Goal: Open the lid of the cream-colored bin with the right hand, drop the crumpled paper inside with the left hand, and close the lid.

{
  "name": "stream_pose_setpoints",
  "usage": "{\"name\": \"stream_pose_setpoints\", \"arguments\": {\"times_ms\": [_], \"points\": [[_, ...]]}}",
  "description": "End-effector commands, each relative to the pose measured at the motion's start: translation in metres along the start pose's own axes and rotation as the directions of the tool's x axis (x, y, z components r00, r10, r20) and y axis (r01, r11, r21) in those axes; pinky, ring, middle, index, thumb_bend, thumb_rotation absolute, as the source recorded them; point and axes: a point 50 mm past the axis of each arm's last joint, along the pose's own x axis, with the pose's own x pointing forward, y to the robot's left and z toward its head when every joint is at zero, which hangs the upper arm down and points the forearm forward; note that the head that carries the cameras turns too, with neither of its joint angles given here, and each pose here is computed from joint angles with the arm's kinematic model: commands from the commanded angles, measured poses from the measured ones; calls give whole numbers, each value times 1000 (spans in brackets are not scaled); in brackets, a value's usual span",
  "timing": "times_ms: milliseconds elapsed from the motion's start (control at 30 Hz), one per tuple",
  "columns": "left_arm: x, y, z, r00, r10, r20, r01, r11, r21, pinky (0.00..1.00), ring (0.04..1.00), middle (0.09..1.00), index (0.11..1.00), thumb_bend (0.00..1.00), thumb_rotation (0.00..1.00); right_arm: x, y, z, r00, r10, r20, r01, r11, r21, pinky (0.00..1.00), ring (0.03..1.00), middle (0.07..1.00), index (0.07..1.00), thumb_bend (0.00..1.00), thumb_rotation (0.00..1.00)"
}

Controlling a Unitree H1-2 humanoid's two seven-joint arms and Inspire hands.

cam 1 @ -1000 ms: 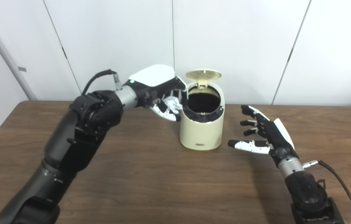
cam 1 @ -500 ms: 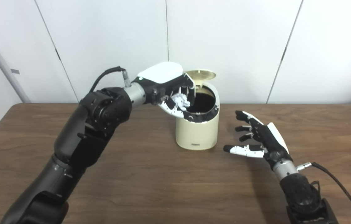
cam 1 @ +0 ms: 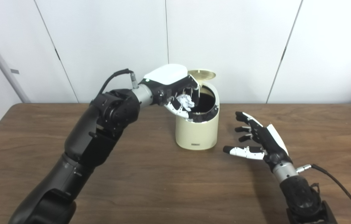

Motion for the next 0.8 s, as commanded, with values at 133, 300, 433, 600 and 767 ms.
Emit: {"name": "stream_pose_setpoints", "arguments": {"times_ms": [133, 300, 433, 600, 767], "points": [[13, 33, 8, 991, 123, 47, -126, 990, 56, 337, 391, 494, 512, 500, 0, 6, -8, 22, 995, -37, 92, 39, 999, -12, 618, 769, 888, 889, 678, 282], [19, 31, 8, 986, 161, 35, -163, 984, 68, 326, 384, 489, 516, 500, 0, 4, -9, 19, 995, -39, 95, 39, 999, -8, 606, 772, 890, 891, 679, 287], [23, 28, 7, 979, 202, 35, -204, 976, 76, 327, 381, 490, 507, 500, 0, 4, -9, 19, 995, -38, 96, 38, 999, 2, 604, 779, 891, 896, 679, 284], [27, 22, 7, 969, 245, 33, -247, 965, 83, 329, 380, 494, 514, 499, 0, 3, -9, 20, 995, -45, 92, 46, 999, -4, 602, 772, 888, 892, 684, 295], [30, 13, 3, 967, 254, 31, -255, 964, 80, 338, 383, 497, 496, 501, 0, 2, -10, 21, 994, -47, 94, 48, 999, -8, 595, 767, 882, 884, 677, 283]]}}
